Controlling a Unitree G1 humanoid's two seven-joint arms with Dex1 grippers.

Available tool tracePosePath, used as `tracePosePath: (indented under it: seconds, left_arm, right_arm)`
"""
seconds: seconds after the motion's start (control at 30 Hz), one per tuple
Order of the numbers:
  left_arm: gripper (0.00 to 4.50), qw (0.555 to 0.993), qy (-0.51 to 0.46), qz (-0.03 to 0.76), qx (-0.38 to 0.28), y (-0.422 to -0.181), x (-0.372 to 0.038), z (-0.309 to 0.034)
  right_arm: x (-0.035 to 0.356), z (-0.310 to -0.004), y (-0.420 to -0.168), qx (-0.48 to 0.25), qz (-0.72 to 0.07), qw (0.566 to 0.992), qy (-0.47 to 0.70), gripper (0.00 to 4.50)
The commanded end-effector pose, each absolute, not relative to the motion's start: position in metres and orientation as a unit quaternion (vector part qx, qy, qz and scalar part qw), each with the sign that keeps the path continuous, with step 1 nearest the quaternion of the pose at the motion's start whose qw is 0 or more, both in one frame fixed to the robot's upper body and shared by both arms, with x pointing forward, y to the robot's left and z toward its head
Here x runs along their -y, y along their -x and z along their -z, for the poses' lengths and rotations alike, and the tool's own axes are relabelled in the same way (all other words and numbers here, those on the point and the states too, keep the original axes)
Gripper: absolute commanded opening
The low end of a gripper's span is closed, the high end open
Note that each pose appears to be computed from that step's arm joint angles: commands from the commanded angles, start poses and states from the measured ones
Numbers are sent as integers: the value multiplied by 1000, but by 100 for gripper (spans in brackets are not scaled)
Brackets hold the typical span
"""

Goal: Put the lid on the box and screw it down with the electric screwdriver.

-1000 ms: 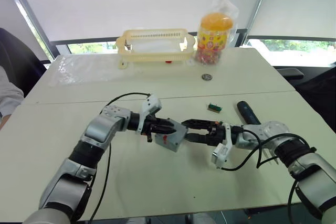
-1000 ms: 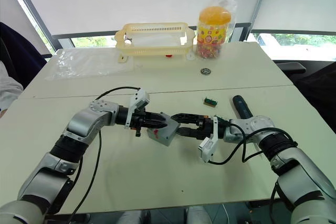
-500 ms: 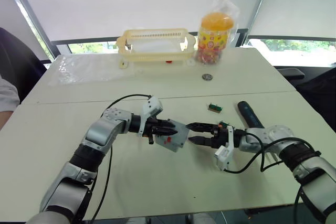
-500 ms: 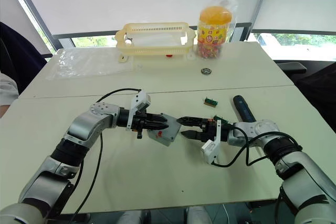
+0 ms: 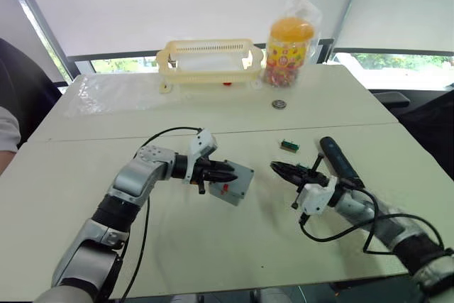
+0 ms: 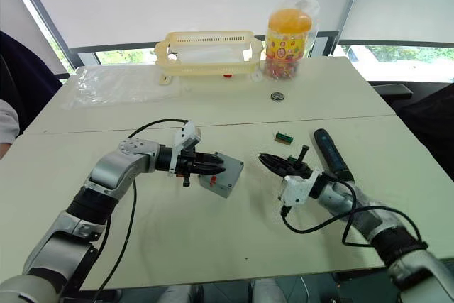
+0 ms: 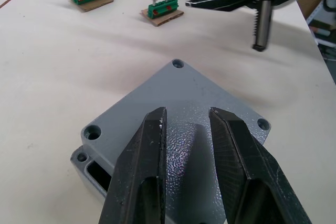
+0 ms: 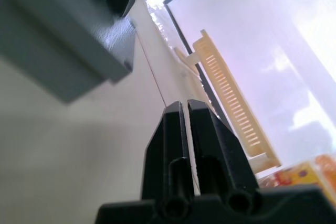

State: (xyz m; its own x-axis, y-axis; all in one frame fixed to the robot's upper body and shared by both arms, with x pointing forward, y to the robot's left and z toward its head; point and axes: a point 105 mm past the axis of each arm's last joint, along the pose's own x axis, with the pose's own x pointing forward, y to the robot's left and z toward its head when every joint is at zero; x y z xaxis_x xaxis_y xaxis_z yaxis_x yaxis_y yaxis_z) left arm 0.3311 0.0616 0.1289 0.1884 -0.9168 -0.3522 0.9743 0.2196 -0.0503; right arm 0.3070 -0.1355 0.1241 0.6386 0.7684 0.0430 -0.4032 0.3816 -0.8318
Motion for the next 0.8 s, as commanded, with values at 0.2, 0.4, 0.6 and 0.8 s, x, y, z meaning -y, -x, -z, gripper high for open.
tracePosePath:
  seconds: [0.2,0.4,0.6,0.8]
  left_arm:
    - [125,766,-101,599,-211,-331,-72,-101]
    - [125,765,-105,601,-206,-332,-71,-103]
    - [125,764,-107,603,-204,-331,-71,-104]
    - [125,768,-104,603,-190,-333,-70,-112]
  right_arm:
    - [97,-122,-278,113,-466,831,281,3]
    - [98,-114,-278,96,-465,833,284,3]
    - [103,-114,-281,96,-451,840,287,3]
    - [99,-112,-281,97,-452,841,282,3]
